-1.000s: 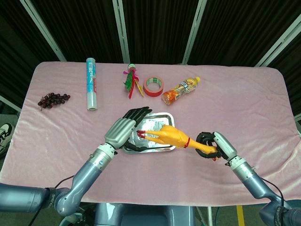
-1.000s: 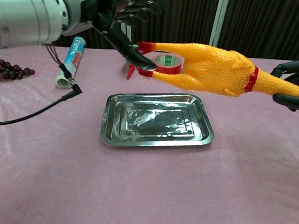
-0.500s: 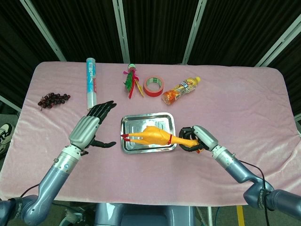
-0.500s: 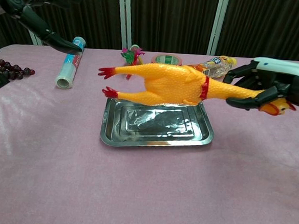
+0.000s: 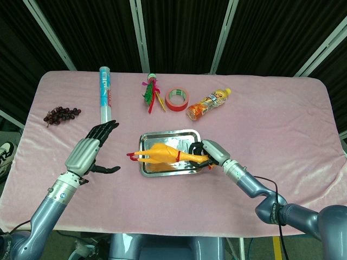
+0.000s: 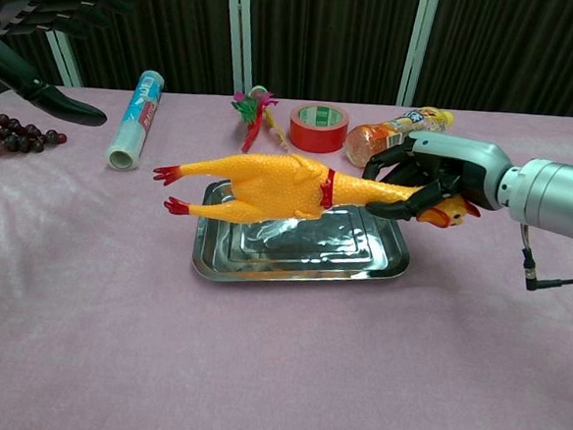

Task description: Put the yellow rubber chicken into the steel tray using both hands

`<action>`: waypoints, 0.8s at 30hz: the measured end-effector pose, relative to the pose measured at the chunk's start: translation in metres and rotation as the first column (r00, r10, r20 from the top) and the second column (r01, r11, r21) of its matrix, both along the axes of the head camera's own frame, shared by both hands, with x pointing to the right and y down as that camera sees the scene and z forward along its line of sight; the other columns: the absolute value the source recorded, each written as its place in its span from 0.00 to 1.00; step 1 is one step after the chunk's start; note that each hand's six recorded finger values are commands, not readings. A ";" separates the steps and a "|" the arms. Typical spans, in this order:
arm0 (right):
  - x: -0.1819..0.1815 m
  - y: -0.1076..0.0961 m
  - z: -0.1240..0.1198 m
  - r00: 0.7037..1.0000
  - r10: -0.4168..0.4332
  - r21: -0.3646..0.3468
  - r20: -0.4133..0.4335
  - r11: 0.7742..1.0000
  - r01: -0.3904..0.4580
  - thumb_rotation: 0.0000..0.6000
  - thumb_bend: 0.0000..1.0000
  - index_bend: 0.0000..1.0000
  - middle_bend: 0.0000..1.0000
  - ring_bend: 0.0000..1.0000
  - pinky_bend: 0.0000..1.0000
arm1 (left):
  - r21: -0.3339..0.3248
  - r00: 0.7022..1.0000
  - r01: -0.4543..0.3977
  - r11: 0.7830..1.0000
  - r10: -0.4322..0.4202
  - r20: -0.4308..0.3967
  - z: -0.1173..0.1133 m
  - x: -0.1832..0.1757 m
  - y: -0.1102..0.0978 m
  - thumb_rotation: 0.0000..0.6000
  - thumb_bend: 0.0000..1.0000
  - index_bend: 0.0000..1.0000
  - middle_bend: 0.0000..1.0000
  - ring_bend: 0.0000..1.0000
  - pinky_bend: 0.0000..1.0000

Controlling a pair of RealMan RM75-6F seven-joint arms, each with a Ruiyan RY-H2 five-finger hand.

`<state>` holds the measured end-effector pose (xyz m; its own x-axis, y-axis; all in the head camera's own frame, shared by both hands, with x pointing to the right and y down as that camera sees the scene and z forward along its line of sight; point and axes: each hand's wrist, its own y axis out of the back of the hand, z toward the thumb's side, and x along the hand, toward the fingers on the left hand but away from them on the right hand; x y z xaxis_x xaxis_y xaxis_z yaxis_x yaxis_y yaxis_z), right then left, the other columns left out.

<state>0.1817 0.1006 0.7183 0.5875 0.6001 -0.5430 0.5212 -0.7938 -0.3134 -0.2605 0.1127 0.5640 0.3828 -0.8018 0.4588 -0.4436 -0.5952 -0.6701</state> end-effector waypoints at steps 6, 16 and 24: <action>-0.002 -0.003 0.005 1.000 0.004 -0.001 -0.014 1.000 -0.004 1.00 0.75 0.89 0.73 0.57 0.58 | -0.025 1.000 0.003 1.000 -0.003 0.010 0.007 -0.003 0.003 1.00 0.00 0.00 0.00 0.00 0.00; -0.001 0.002 0.011 0.998 -0.037 0.000 -0.051 0.999 0.037 1.00 0.75 0.33 0.30 0.11 0.15 | -0.028 1.000 0.014 0.999 -0.014 0.010 0.007 -0.004 0.001 1.00 0.00 0.00 0.00 0.00 0.00; 0.006 -0.001 0.012 0.996 -0.032 0.011 -0.082 0.999 0.033 1.00 0.46 0.00 0.08 0.00 0.00 | -0.027 1.000 0.021 0.999 -0.021 0.007 0.007 -0.006 0.000 1.00 0.00 0.00 0.00 0.00 0.00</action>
<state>0.1874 0.0999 0.7303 0.5605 0.5885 -0.5827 0.4674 -0.8056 -0.3641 -0.2668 0.1123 0.5709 0.3625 -0.7970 0.4830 -0.4520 -0.6036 -0.6568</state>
